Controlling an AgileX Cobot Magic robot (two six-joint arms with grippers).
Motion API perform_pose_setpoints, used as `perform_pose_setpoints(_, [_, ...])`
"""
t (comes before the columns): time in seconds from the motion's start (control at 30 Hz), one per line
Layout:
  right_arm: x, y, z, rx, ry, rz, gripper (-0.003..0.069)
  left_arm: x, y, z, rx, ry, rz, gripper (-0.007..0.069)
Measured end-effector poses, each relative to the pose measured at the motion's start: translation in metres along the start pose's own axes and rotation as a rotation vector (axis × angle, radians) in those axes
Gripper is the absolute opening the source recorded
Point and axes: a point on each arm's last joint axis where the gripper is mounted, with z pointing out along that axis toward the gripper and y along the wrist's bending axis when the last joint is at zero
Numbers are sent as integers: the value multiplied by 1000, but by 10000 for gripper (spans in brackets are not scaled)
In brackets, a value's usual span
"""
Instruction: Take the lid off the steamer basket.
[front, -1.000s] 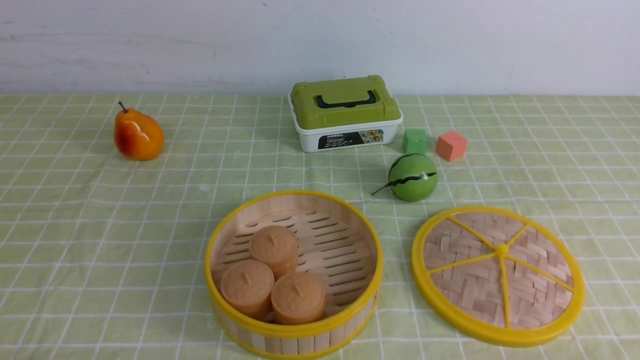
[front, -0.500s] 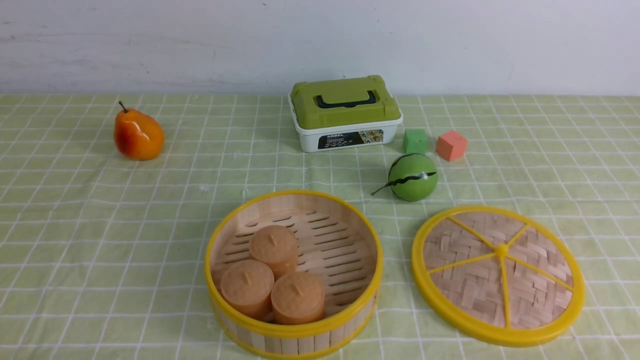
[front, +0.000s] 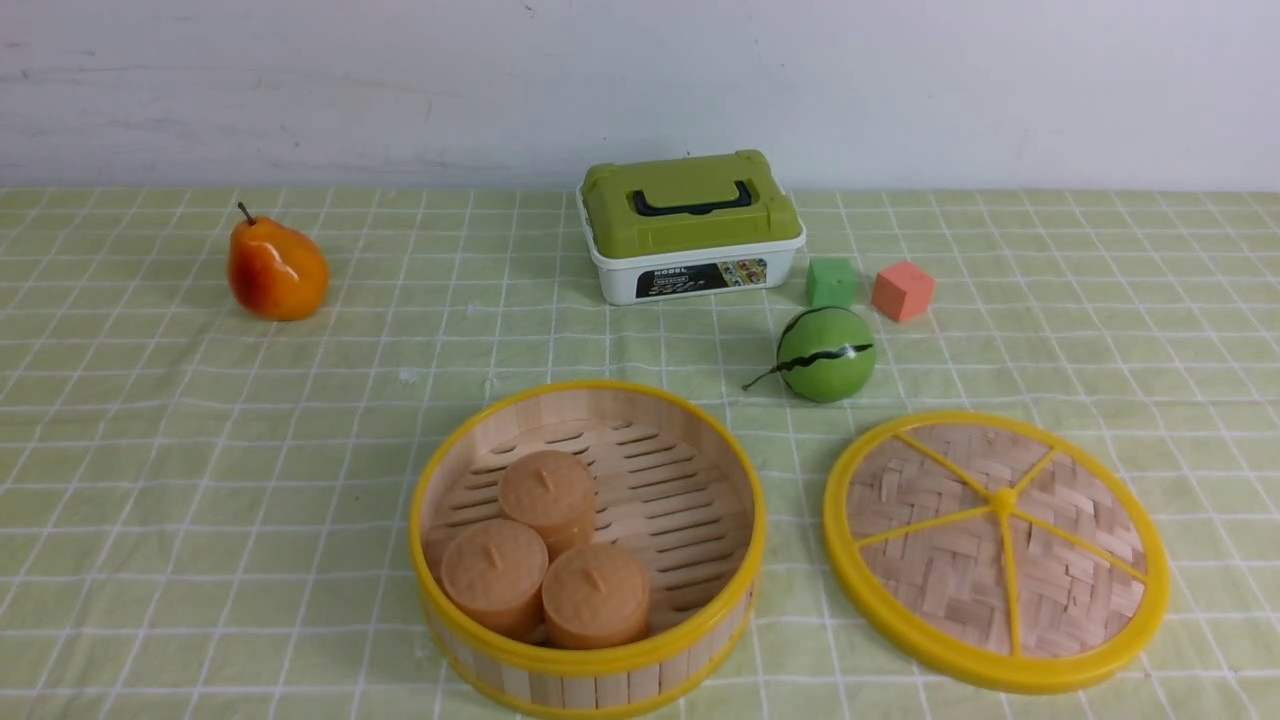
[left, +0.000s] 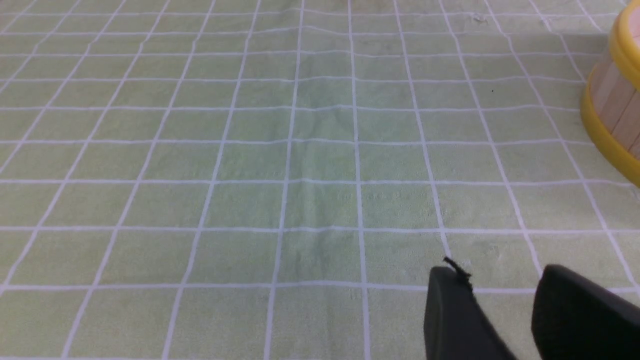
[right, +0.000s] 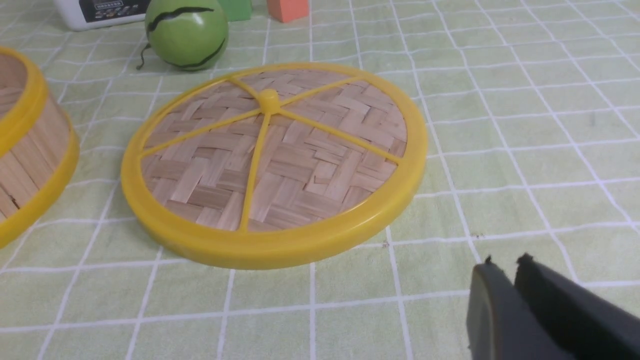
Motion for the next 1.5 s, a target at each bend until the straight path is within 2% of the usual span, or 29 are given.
perform_pose_setpoints(1.5, [0, 0, 0, 0, 0, -1, 97, 0, 0, 0, 0, 0, 0, 239])
